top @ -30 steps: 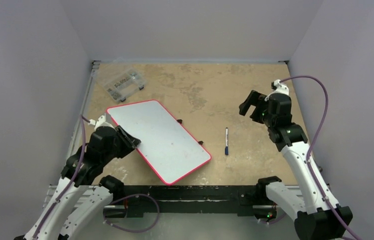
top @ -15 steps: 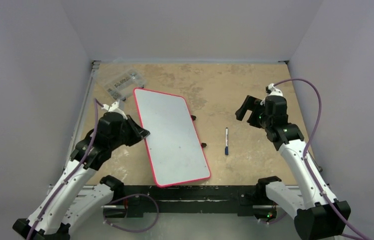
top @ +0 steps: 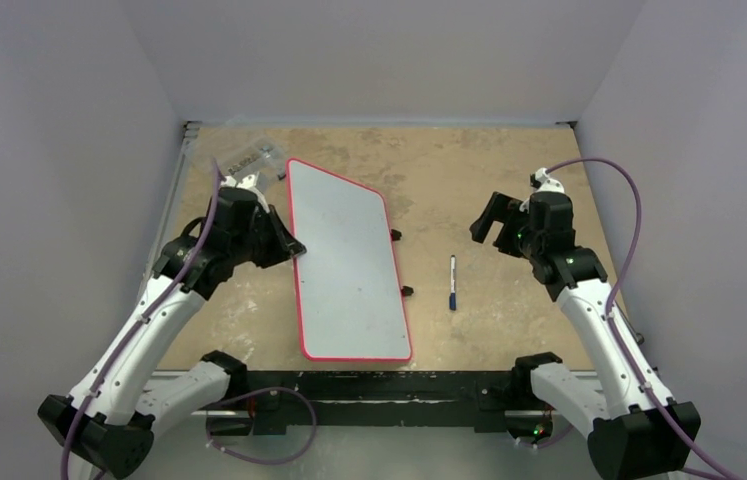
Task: Write a sentence on the whiteboard
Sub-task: Move the whiteboard to the center of the board.
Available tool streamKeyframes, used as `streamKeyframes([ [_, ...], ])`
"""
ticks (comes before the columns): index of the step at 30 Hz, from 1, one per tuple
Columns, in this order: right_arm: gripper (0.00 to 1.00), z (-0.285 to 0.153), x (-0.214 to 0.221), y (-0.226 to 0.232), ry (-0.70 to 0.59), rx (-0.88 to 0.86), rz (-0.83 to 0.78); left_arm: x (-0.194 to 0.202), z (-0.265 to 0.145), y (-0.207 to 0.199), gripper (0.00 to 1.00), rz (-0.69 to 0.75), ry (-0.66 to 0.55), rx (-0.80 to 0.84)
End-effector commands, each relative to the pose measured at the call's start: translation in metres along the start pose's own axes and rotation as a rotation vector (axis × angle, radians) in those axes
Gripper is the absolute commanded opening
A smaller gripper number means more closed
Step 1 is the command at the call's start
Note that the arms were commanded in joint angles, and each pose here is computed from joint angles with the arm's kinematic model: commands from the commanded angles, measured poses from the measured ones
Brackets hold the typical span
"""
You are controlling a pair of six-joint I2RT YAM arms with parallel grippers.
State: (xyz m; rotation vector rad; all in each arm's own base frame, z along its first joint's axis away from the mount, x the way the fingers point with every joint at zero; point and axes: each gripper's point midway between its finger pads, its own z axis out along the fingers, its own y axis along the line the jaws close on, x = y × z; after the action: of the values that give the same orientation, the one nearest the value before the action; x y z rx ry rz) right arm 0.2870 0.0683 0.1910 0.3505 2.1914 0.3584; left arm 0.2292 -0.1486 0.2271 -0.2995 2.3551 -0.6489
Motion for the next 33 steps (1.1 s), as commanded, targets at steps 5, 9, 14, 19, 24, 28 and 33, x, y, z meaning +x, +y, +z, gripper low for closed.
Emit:
streamKeyframes([
  [5, 0.99, -0.007, 0.001, 0.000, -0.001, -0.009, -0.017, -0.044, -0.001, -0.008, 0.00, 0.157, 0.025, -0.005],
  [9, 0.99, -0.008, 0.002, 0.000, 0.000, -0.008, -0.023, -0.048, 0.005, -0.018, 0.00, 0.213, 0.122, 0.020],
  [14, 0.99, -0.009, 0.004, -0.001, 0.002, -0.007, -0.026, -0.052, 0.014, -0.028, 0.00, 0.267, 0.203, 0.069],
  [19, 0.99, -0.008, 0.007, -0.003, 0.006, -0.005, -0.030, -0.060, 0.027, -0.049, 0.00, 0.341, 0.265, 0.194],
  [24, 0.99, -0.008, 0.010, -0.005, 0.011, -0.003, -0.034, -0.074, 0.043, -0.064, 0.00, 0.398, 0.287, 0.250],
  [28, 0.99, -0.007, 0.012, -0.006, 0.014, -0.001, -0.025, -0.085, 0.056, -0.069, 0.00, 0.412, 0.294, 0.251],
  [33, 0.99, -0.006, 0.018, 0.001, 0.034, -0.039, -0.002, -0.098, 0.070, -0.081, 0.00, 0.395, 0.298, 0.280],
])
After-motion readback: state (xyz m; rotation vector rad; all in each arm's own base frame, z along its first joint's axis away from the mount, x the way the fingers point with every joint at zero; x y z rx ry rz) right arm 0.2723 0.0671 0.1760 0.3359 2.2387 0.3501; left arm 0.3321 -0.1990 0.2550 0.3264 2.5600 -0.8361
